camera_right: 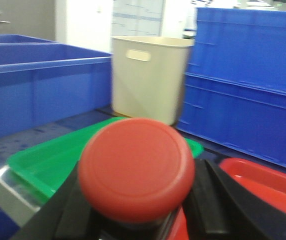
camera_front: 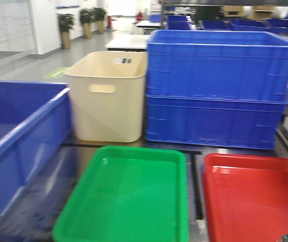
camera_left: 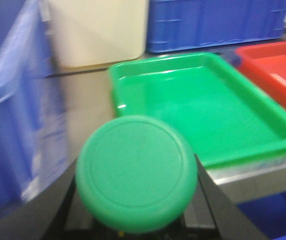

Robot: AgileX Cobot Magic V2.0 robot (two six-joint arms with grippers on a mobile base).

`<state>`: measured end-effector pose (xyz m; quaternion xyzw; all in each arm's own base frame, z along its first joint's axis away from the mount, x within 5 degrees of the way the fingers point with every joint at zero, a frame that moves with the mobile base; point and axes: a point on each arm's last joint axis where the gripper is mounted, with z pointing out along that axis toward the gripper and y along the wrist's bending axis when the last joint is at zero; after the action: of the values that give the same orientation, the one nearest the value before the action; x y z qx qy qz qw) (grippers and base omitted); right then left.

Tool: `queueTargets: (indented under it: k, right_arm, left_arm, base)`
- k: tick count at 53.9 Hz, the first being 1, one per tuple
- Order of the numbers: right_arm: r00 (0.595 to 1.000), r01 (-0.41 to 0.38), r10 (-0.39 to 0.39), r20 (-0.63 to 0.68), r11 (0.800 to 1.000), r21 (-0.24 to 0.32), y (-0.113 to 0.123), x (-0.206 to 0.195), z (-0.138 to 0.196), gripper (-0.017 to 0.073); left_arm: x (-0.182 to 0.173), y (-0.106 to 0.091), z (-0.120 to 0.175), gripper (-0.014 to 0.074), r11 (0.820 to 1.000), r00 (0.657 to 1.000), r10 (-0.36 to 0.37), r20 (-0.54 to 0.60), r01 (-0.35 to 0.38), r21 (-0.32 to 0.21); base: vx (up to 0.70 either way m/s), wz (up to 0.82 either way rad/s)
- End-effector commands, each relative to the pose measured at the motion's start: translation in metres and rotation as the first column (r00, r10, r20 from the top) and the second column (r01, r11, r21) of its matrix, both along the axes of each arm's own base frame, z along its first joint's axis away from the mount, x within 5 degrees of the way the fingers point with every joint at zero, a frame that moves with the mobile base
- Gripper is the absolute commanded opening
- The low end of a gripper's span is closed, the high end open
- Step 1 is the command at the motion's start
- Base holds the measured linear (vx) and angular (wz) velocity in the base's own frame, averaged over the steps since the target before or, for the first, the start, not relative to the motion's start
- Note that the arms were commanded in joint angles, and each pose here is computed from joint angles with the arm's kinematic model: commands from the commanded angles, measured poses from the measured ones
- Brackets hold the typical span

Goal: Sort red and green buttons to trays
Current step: 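Drive the base up to the green and red trays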

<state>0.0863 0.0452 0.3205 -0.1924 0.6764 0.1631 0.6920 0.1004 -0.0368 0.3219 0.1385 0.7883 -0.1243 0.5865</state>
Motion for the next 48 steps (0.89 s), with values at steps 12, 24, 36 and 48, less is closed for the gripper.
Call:
queueTargets:
  k: [12,24,36,48]
  right_arm:
    - [0.999,0.023,-0.023,0.028,1.000,0.003,-0.0018,0.0011,0.0106,-0.0010]
    - [0.999,0.023,-0.023,0.028,1.000,0.003,-0.0018,0.0011,0.0106,-0.0010]
    - [0.999,0.023,-0.023,0.028,1.000,0.003,-0.0018,0.0011,0.0106,-0.0010]
    - [0.999,0.023,-0.023,0.028,1.000,0.003,-0.0018,0.0011,0.0106,-0.0010]
  left_arm:
    - [0.0019,0.0010,0.0179,0.0000,0.998,0.995,0.026,0.097,-0.022,-0.051]
    - [0.0019,0.0010,0.0179,0.0000,0.998,0.995,0.026,0.097,-0.022,-0.051]
    - [0.0019,0.0010,0.0179,0.0000,0.998,0.995,0.026,0.097,-0.022,-0.051]
    - [0.0019,0.0010,0.0179,0.0000,0.998,0.995,0.026,0.097,-0.022,-0.051]
  base:
    - [0.12,-0.46]
    - [0.04,-0.15]
    - [0.00,-0.01]
    - [0.00,0.00]
